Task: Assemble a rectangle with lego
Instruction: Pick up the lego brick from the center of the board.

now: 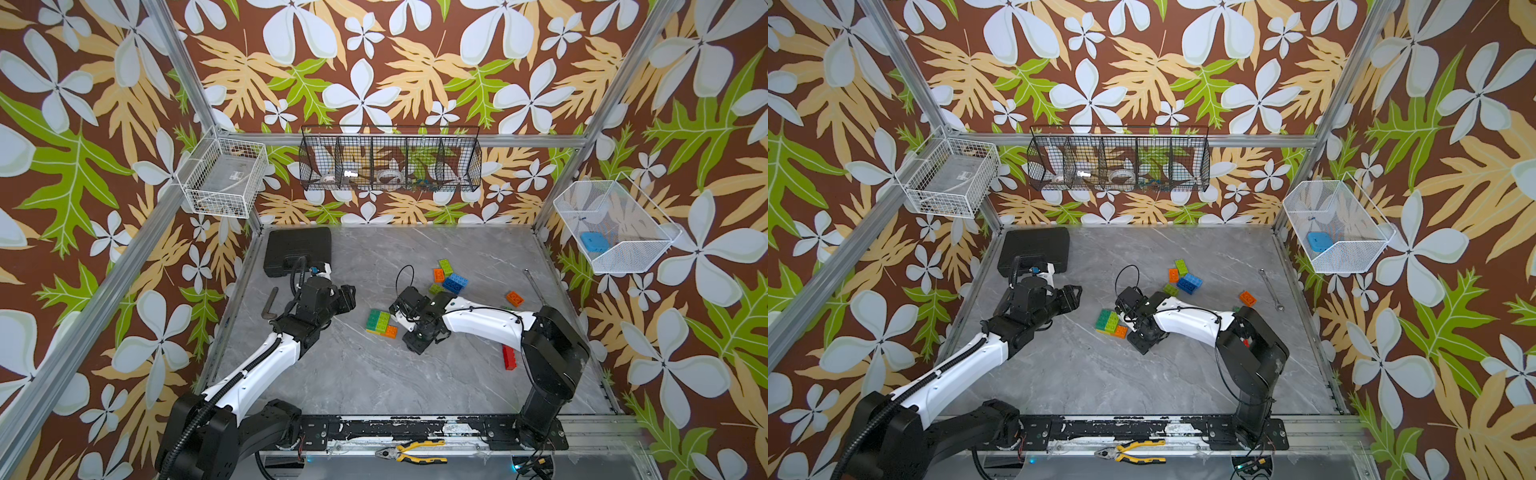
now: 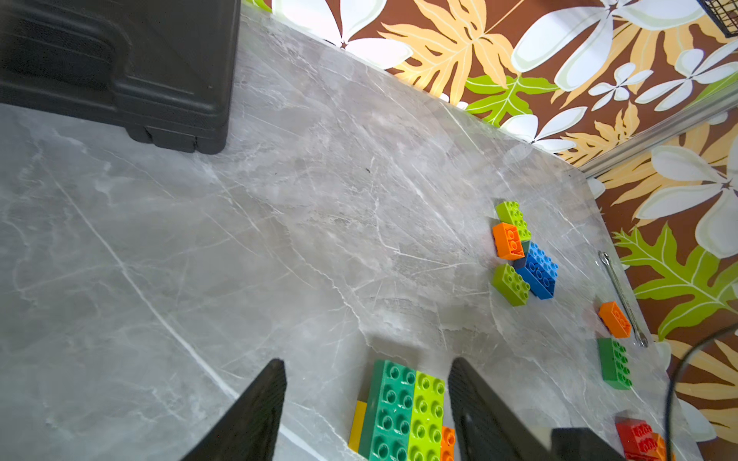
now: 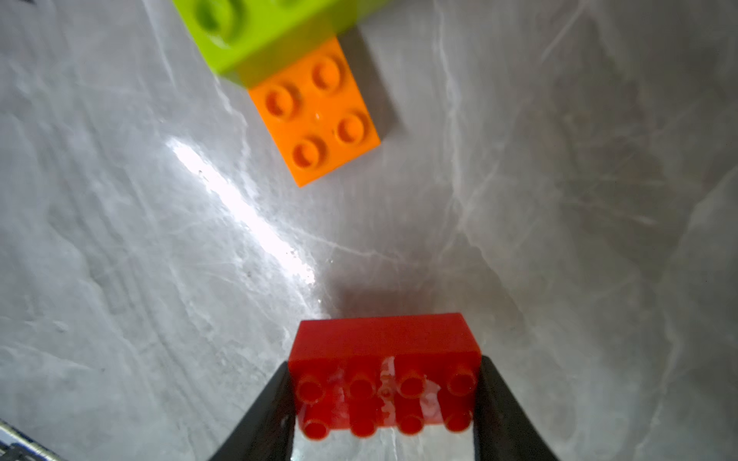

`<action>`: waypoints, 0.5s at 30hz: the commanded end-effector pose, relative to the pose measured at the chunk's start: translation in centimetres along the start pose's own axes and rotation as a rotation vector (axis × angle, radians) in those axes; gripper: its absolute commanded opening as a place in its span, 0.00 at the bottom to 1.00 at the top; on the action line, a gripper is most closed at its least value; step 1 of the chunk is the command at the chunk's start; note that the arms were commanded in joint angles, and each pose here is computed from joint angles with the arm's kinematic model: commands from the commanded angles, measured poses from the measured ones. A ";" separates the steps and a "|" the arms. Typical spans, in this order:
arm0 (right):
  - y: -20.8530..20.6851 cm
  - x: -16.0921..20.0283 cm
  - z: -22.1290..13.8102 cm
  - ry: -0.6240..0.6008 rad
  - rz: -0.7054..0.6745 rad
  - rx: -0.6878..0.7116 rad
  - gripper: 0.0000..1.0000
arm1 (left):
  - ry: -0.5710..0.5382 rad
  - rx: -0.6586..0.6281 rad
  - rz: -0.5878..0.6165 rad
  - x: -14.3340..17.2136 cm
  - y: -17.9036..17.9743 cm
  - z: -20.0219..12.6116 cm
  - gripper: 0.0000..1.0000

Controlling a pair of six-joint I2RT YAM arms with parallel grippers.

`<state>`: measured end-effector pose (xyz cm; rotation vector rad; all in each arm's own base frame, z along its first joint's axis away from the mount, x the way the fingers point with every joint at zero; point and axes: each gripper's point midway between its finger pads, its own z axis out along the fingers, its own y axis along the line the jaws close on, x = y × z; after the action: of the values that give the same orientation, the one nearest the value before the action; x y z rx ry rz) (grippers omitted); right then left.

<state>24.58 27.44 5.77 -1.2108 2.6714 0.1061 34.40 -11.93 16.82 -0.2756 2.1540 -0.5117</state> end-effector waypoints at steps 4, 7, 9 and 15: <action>1.0 -2.2 -1.5 -0.022 -0.165 0.003 0.47 | 0.053 -0.081 -0.062 0.0 3.3 0.3 0.66; 1.4 -3.2 -1.1 0.010 -0.242 0.012 0.46 | 0.055 -0.093 -0.072 -0.2 3.9 0.5 0.66; 1.5 -3.8 -0.8 0.031 -0.274 0.012 0.46 | 0.061 -0.096 -0.070 -0.1 4.0 0.7 0.66; 2.1 -5.8 -0.5 0.031 -0.311 -0.012 0.47 | 0.078 -0.100 -0.066 0.6 4.4 1.4 0.66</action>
<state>27.03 33.24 7.54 -1.5497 2.4781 0.0775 34.92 -8.47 13.68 -0.3994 2.2612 -0.4500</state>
